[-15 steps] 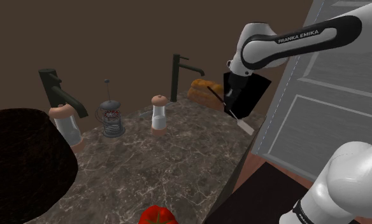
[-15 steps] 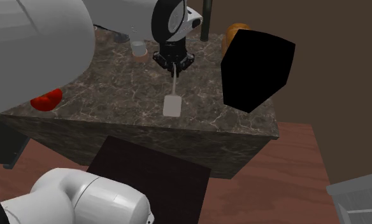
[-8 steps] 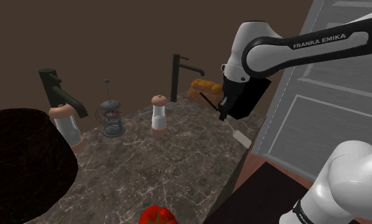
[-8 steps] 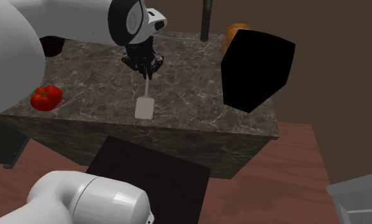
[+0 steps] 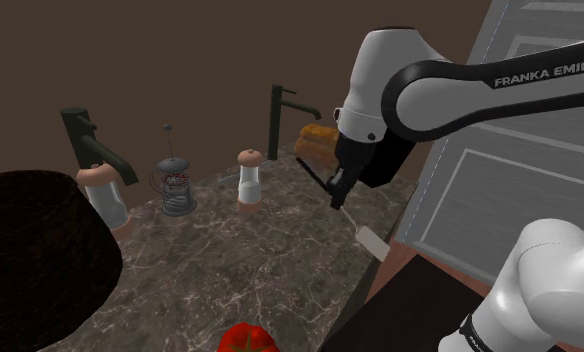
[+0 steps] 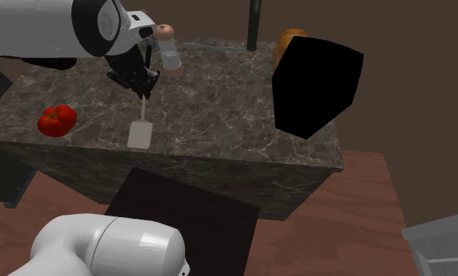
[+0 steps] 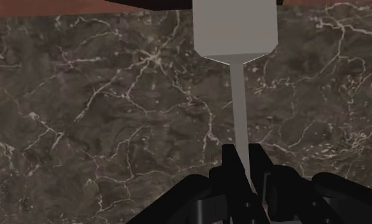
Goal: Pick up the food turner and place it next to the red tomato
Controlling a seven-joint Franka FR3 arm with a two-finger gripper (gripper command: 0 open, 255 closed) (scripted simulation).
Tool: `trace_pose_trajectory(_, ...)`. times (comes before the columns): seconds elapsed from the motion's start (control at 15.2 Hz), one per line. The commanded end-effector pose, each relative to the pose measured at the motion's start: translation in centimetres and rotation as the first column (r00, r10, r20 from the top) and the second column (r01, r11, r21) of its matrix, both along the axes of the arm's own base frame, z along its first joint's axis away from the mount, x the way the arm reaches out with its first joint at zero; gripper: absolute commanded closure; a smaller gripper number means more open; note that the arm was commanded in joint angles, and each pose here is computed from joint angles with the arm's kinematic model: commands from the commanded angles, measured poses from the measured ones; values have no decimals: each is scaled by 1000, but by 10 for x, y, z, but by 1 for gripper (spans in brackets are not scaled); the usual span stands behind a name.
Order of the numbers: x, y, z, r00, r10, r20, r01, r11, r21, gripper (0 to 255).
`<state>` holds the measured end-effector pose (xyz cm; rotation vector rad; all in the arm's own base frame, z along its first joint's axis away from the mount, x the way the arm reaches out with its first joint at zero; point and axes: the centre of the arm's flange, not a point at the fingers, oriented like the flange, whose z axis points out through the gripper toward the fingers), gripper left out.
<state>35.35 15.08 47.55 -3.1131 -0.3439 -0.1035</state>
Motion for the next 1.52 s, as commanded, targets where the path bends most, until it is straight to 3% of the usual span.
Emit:
trace_pose_trajectory(0.0, -12, 24, -1, 1000, -2, 0, 2, 1000, 0, 255)
trace_pose_trajectory(0.73, -69, 158, -1, 1000, -2, 0, 2, 1000, 0, 255)
trace_pose_trajectory(1.45, -69, 158, -59, 1000, -2, 0, 2, 1000, 0, 255)
